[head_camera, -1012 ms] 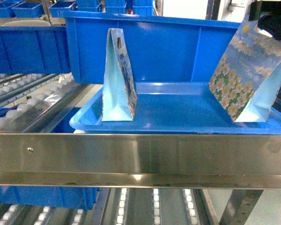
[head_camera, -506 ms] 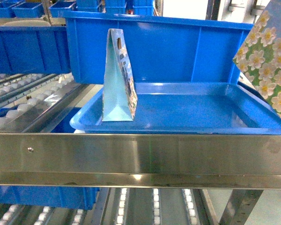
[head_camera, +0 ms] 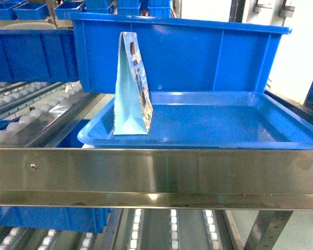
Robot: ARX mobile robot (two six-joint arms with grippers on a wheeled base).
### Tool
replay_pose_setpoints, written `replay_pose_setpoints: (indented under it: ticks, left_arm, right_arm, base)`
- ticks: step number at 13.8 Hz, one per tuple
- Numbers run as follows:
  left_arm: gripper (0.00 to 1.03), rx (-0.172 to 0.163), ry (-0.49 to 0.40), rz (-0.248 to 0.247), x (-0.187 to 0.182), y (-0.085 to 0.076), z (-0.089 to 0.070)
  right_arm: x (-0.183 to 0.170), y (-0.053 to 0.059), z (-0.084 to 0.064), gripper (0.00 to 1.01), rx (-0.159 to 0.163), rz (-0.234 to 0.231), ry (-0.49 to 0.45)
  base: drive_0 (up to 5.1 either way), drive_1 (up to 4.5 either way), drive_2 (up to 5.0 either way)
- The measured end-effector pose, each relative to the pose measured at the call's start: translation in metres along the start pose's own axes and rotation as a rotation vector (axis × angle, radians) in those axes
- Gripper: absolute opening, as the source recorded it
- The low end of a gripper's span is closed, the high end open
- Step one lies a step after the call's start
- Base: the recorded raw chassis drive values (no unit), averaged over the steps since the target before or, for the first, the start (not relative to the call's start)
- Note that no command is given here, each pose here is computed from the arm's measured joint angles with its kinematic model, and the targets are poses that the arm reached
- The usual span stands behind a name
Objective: Move flower gift bag to table near conveyor
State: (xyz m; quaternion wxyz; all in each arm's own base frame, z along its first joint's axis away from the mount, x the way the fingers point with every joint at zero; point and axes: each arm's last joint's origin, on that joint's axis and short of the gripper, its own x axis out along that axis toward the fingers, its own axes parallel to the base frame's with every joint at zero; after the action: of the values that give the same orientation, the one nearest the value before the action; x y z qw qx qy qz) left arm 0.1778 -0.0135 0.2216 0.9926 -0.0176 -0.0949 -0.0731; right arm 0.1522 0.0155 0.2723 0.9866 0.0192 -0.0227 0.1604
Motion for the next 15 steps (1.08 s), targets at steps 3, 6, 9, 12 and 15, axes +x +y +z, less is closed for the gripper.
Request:
replay_pose_setpoints:
  ticks: [3, 6, 9, 12, 15]
  left_arm:
    - [0.98, 0.0, 0.0, 0.0, 0.0, 0.0, 0.0]
    - [0.98, 0.0, 0.0, 0.001, 0.0, 0.0, 0.0]
    - [0.98, 0.0, 0.001, 0.001, 0.0, 0.0, 0.0]
    - [0.98, 0.024, -0.006, -0.019, 0.018, -0.002, 0.006]
    - [0.98, 0.031, -0.056, -0.081, 0.063, -0.01, 0.028]
  right_arm:
    - [-0.014, -0.001, -0.011, 0.03, 0.018, -0.041, 0.017]
    - [-0.017, -0.006, -0.02, 0.03, 0.027, -0.1, 0.05]
    - [-0.017, -0.006, -0.02, 0.03, 0.027, -0.098, 0.049]
    - [-0.017, -0.006, -0.02, 0.03, 0.027, -0.098, 0.049]
    - [-0.017, -0.006, -0.02, 0.03, 0.027, -0.098, 0.049]
  base:
    - [0.0, 0.0, 0.0]
    - [0.0, 0.0, 0.0]
    - [0.0, 0.0, 0.0]
    - [0.0, 0.0, 0.0]
    - [0.0, 0.0, 0.0]
